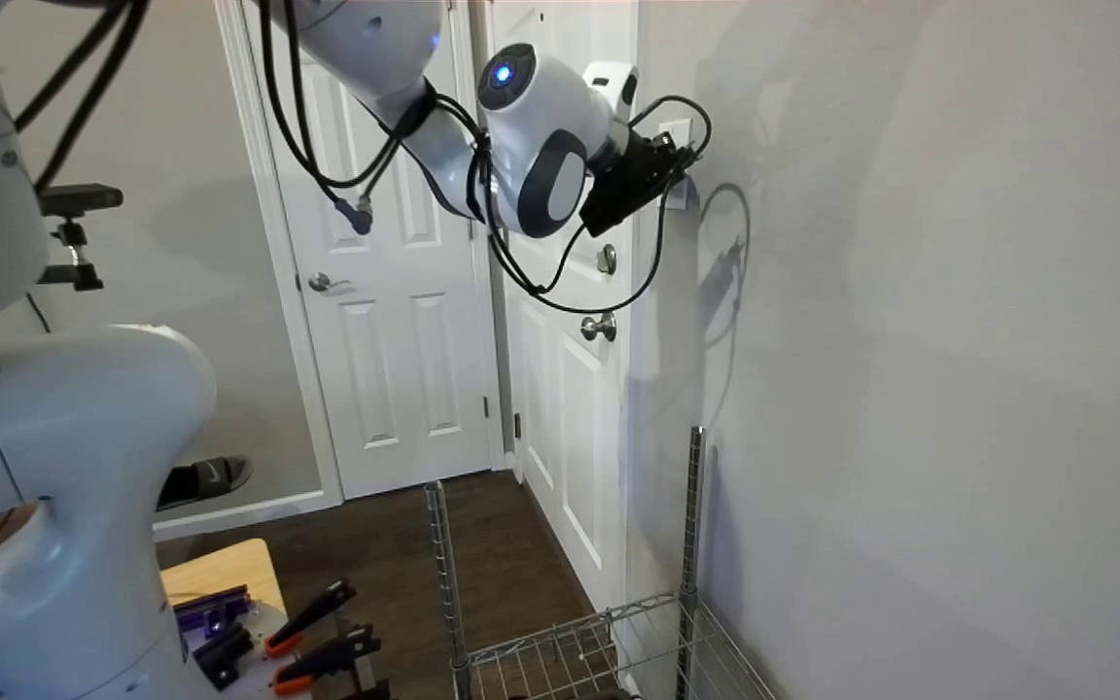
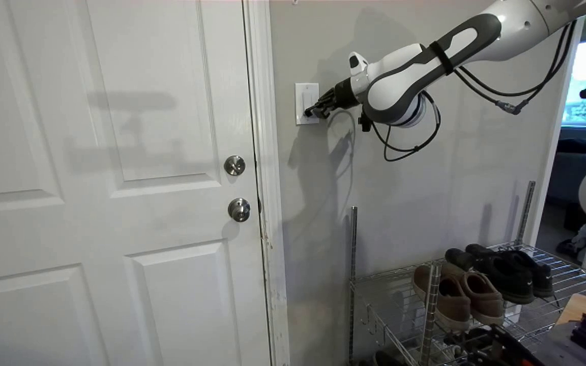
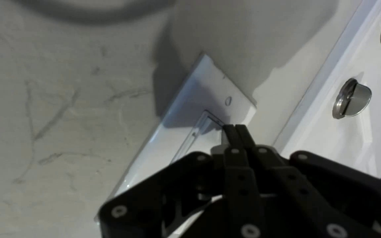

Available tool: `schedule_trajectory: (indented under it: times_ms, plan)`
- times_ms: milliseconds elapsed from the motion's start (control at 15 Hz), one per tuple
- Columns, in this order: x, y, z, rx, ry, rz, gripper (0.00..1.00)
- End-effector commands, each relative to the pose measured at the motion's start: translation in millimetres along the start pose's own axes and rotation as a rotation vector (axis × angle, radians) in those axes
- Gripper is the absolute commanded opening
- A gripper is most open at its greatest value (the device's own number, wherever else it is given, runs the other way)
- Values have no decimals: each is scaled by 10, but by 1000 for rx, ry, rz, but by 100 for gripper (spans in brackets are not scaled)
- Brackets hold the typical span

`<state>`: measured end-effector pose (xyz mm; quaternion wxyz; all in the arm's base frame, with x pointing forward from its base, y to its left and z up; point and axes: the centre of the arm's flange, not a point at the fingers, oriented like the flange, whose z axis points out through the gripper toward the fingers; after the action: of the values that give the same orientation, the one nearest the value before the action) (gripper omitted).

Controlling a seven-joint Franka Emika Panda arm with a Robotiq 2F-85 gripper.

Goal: Turn off the light switch

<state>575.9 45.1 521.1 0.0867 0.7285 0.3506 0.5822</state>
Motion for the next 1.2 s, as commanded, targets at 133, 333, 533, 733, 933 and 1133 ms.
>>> schedule_trajectory:
  times_ms: [133,333,533,733,933,1133]
  plan:
    - [-75,-5,303,-54,-13,12,2]
    - [-73,17,337,-69,-12,25,2]
    - [-57,-56,195,-59,-20,20,2]
    - [33,-184,-192,-46,1,-8,2]
    - [154,-239,-408,-37,21,12,2]
    - [190,-275,-436,-17,23,39,1]
